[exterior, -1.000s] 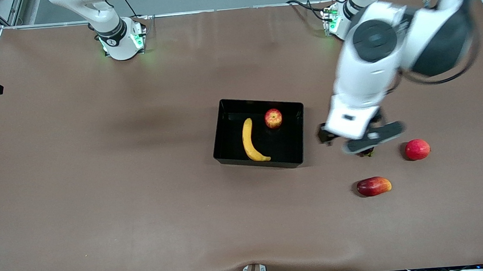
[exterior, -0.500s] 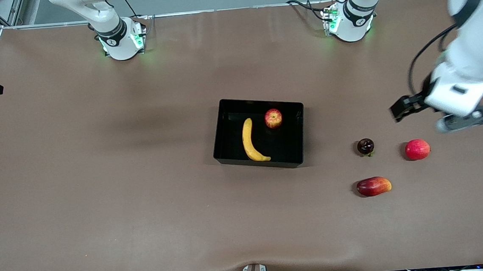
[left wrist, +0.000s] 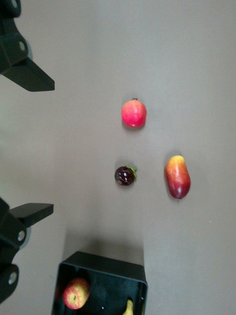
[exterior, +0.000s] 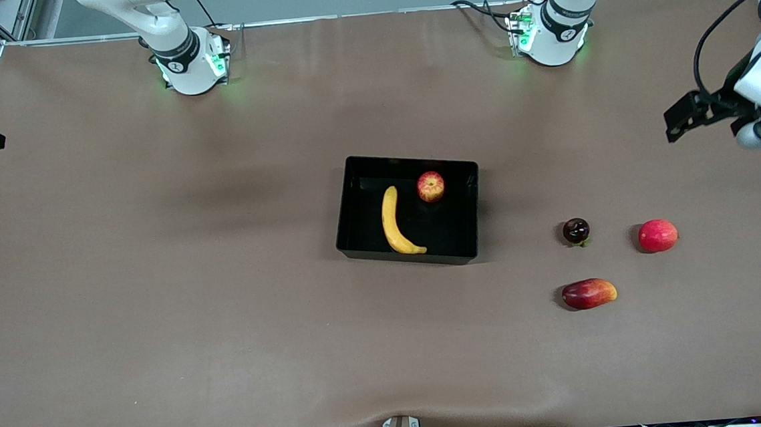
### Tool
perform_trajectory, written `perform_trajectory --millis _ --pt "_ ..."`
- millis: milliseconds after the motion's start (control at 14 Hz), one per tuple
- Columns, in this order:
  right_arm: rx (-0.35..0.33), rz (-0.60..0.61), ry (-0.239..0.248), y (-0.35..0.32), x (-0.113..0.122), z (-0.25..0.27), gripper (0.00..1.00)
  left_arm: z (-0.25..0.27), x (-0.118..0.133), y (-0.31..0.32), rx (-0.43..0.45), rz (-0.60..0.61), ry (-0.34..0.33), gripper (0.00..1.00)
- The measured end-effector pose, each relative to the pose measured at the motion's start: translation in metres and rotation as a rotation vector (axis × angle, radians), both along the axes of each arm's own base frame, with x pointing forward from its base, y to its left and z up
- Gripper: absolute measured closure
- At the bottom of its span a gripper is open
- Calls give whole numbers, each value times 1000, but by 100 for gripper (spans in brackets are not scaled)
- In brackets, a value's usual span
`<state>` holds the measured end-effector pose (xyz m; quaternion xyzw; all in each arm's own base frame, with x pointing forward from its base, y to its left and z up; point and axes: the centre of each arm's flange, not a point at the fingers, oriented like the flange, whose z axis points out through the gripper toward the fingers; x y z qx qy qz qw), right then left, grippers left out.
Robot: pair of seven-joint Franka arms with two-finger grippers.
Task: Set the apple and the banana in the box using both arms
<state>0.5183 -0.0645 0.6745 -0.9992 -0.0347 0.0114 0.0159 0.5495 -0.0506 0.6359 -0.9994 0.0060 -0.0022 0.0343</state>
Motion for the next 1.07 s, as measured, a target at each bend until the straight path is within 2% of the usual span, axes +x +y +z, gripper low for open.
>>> perform_trajectory --millis 286,1071 --pt "0 0 0 0 0 0 0 5 -21 4 6 5 0 0" --pt "0 -4 0 -2 0 0 0 6 -21 8 -7 -5 -6 0"
